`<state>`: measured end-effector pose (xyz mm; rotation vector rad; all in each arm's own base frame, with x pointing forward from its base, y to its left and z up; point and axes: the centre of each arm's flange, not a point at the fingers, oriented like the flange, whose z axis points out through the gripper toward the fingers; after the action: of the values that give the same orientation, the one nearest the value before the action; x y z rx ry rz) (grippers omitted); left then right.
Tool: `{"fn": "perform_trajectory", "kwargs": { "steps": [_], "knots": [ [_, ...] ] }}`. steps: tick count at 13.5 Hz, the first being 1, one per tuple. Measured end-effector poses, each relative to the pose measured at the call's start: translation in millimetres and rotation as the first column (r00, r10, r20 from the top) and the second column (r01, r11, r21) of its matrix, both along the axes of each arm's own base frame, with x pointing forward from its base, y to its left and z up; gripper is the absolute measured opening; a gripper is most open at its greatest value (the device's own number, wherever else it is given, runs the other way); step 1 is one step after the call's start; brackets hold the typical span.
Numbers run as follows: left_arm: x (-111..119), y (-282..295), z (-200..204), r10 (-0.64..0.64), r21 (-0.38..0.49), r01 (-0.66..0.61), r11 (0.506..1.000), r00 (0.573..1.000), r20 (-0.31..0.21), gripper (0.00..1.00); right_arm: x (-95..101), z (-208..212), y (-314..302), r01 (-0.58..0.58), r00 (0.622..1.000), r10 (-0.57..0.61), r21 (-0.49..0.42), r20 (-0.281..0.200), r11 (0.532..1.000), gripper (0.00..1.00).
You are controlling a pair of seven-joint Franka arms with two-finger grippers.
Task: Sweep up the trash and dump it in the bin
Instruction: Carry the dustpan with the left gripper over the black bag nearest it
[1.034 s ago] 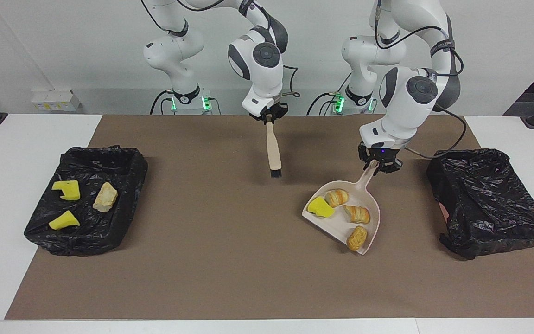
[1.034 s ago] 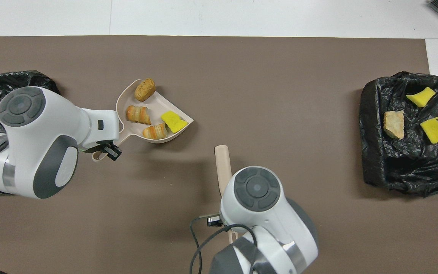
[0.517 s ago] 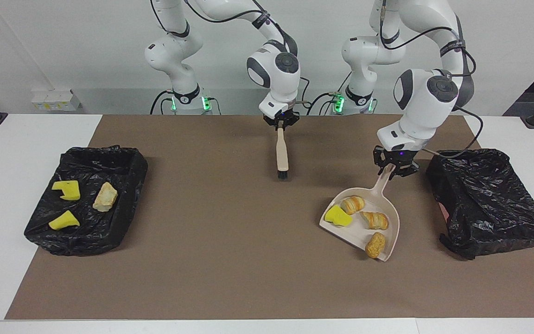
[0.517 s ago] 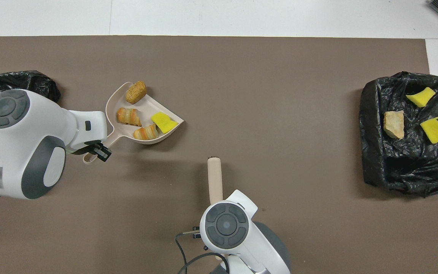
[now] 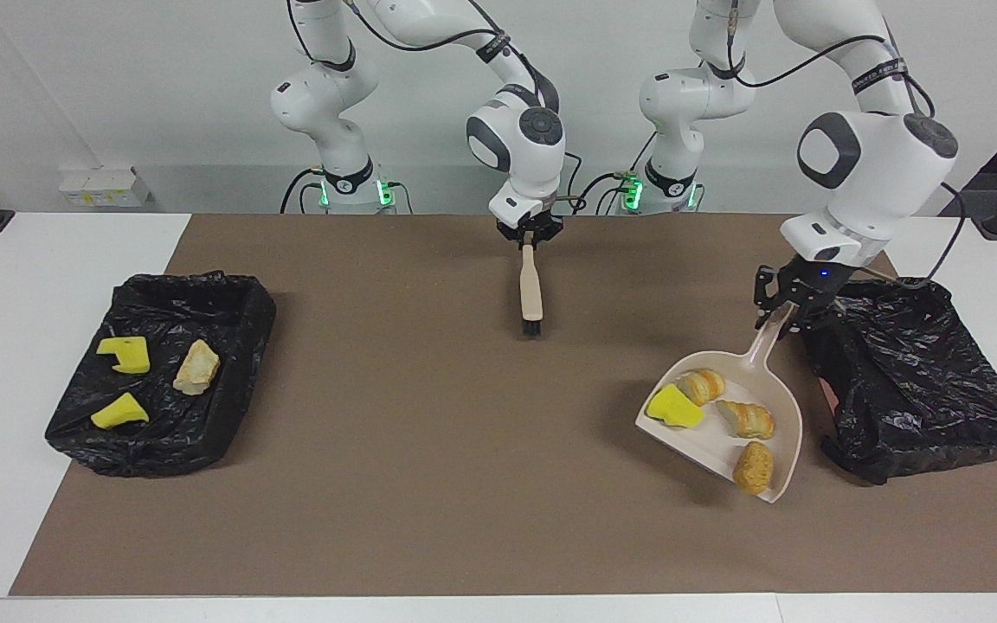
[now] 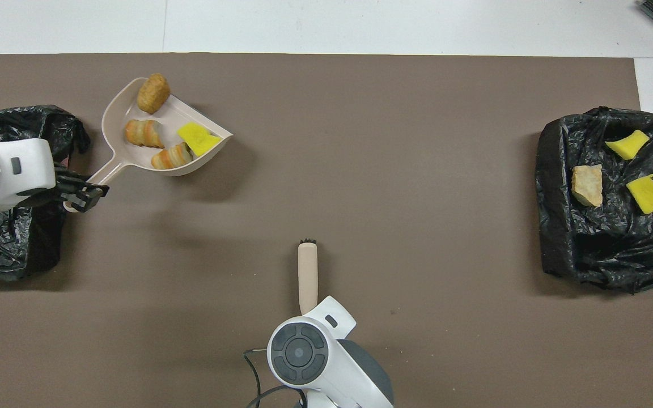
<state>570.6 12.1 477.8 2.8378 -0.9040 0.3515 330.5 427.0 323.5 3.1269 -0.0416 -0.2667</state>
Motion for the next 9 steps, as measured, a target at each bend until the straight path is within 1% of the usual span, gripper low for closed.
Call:
{"fn": "perform_trajectory", "kwargs": {
  "steps": [1,3,4,5,6,7,9],
  "knots": [
    [1,18,10,0.020,-0.021,-0.020,1.000,1.000,0.007,0.33,0.4,-1,-1,-0.001,1.000,0.001,-0.006,-0.002,1.000,0.33],
    [2,55,29,0.045,-0.038,-0.044,0.998,0.999,0.017,0.33,3.3,2,-3,-0.014,1.000,0.014,-0.032,-0.007,0.999,0.58],
    [1,74,37,0.053,-0.036,-0.052,0.998,0.998,0.028,0.33,7.3,7,-2,-0.017,1.000,0.017,-0.041,-0.010,0.999,0.67],
    [-1,96,43,0.062,-0.033,-0.060,0.998,0.997,0.037,0.33,13.7,17,0,-0.015,1.000,0.014,-0.044,-0.012,0.999,0.78],
    [-4,121,47,0.072,-0.028,-0.071,0.997,0.996,0.046,0.33,21.9,28,0,-0.007,1.000,0.007,-0.044,-0.013,0.999,0.90],
    [-9,150,51,0.082,-0.019,-0.081,0.997,0.995,0.060,0.33,32.3,42,-1,0.003,1.000,-0.003,-0.042,-0.011,0.999,1.00],
    [-20,202,59,0.088,0.006,-0.089,0.996,0.992,0.094,0.33,54.3,66,-12,0.000,1.000,0.000,-0.034,-0.005,0.999,1.00]
  ]
}}
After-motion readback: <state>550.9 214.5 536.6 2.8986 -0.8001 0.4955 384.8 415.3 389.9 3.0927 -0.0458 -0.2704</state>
